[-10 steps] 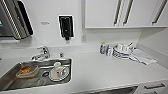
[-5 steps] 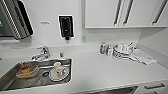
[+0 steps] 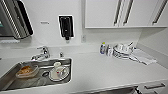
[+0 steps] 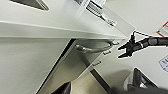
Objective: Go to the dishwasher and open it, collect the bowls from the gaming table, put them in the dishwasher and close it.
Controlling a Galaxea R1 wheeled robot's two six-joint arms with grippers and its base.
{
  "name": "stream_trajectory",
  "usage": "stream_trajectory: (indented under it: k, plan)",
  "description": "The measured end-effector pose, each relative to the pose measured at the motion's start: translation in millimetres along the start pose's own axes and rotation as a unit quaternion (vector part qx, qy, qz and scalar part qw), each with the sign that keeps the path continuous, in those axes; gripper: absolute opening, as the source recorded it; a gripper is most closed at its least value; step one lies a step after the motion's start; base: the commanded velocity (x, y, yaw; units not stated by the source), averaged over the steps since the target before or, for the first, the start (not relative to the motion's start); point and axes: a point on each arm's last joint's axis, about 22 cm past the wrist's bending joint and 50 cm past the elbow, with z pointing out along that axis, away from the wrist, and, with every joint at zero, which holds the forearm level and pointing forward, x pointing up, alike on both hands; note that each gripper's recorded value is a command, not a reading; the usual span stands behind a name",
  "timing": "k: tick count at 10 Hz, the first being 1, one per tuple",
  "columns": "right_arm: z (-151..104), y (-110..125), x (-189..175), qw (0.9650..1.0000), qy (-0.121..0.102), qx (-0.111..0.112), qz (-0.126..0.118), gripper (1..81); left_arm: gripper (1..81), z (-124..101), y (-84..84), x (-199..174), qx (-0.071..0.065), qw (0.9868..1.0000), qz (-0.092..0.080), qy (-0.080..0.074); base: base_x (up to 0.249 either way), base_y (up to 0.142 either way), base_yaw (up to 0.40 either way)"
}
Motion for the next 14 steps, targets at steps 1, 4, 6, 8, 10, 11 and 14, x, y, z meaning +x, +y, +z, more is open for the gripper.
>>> stream_trajectory:
  k: [1,4,6,8,10,11,14]
  plan:
    - [13,-4,1,0.9999,-0.007,-0.001,0.014,81.1,81.1,0,-0.1,0,0.0,1.0,0.0,-0.001,0.0,0.0,0.0]
    - [25,0,22,0.9973,0.003,-0.014,0.072,81.1,81.1,0,-0.2,-1,-0.001,1.0,0.002,-0.004,0.0,0.0,0.0]
    - [20,-6,37,0.9943,0.017,-0.01,0.105,81.1,81.1,0,-0.1,-2,-0.002,1.0,0.006,-0.004,0.0,0.0,0.0]
    - [1,10,48,0.9911,0.035,-0.021,0.127,81.1,81.1,-2,-1.2,-2,0.0,0.9999,0.008,-0.006,0.0,0.0,0.0]
    - [-16,16,65,0.9892,0.065,-0.013,0.13,81.1,81.1,-1,-1.2,-2,0.0,0.9999,0.008,-0.007,0.0,0.0,0.0]
    - [-20,18,71,0.9888,0.076,-0.009,0.128,81.1,81.1,-1,-1.1,-2,0.0,0.9999,0.008,-0.007,0.0,0.0,0.0]
    - [-13,22,84,0.987,0.095,-0.003,0.13,81.1,81.1,-1,-1.0,-2,0.0,0.9999,0.008,-0.007,0.0,0.0,0.0]
